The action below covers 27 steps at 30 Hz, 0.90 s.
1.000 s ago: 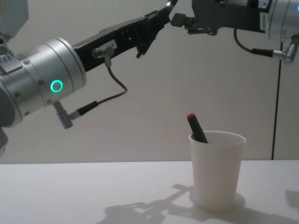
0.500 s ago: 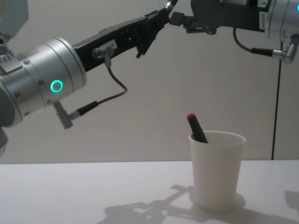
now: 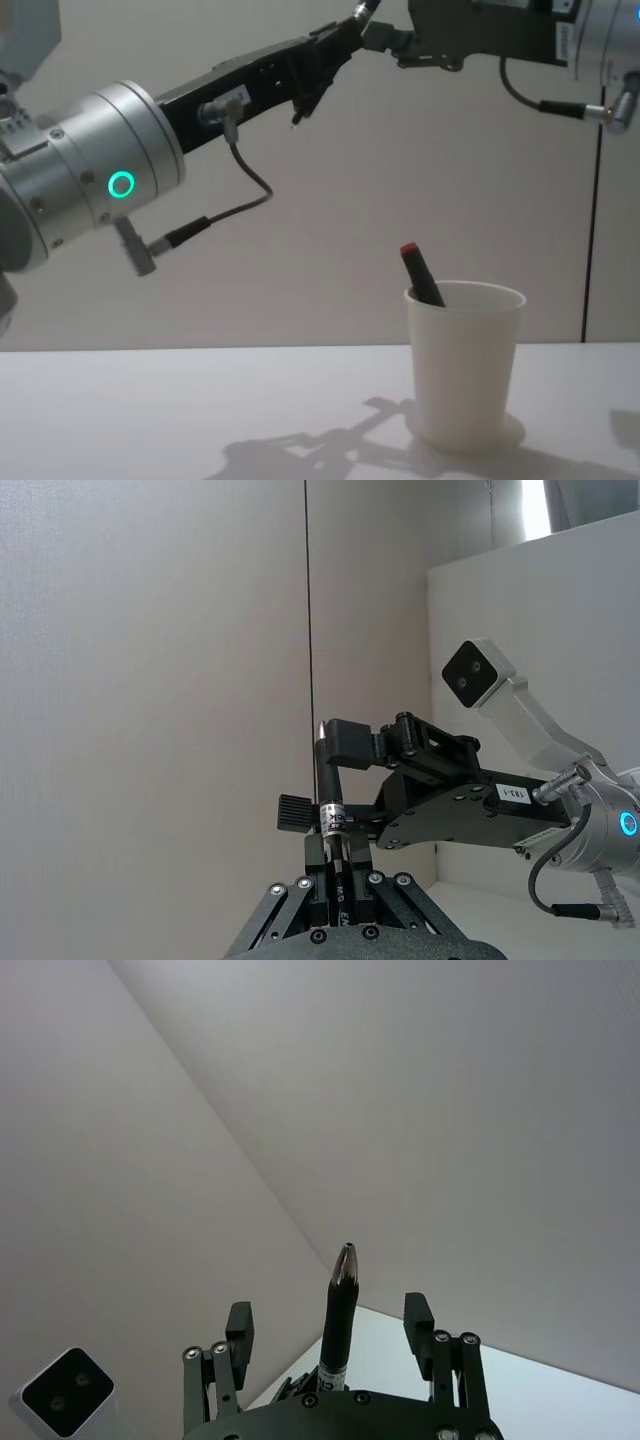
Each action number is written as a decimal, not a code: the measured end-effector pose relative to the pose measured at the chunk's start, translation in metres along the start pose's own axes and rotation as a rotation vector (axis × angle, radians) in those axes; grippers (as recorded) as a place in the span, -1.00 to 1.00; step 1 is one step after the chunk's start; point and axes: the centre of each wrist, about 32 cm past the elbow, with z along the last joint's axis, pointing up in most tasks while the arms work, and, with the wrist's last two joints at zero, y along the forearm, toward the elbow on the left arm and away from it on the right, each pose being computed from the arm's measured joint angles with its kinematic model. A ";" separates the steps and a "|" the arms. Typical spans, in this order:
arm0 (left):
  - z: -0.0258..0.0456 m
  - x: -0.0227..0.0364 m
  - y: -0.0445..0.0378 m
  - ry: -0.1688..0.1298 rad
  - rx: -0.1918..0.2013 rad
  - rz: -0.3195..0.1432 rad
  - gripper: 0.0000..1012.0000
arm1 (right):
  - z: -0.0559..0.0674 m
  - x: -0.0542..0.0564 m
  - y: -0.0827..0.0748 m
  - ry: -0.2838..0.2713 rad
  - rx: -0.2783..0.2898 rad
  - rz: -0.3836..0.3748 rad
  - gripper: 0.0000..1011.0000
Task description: Place the pen into the pen holder.
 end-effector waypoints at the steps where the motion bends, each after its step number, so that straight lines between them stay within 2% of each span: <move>1: 0.0000 0.0000 0.0000 0.000 0.000 0.000 -0.73 | 0.000 0.000 0.000 0.000 0.000 0.000 0.89; 8: 0.0000 0.0000 0.0000 0.000 0.000 0.000 -0.73 | 0.000 0.000 0.000 0.000 0.000 0.001 0.55; 11: 0.0000 0.0000 0.0000 0.000 0.000 0.000 -0.73 | 0.000 0.000 0.000 -0.001 0.000 0.001 0.34; 12: 0.0000 0.0000 0.0000 0.000 0.000 0.000 -0.73 | 0.000 0.000 0.000 -0.001 0.000 0.001 0.34; 17: 0.0000 0.0000 0.0000 0.000 0.000 0.000 -0.73 | 0.000 0.000 0.000 -0.001 -0.001 0.001 0.00; 18: 0.0000 0.0000 0.0000 0.000 0.000 0.000 -0.73 | 0.000 0.000 0.000 -0.001 0.000 0.001 -0.12; 27: 0.0000 0.0000 0.0000 0.000 0.000 0.000 -0.73 | 0.000 0.000 0.000 -0.001 -0.001 0.001 -0.63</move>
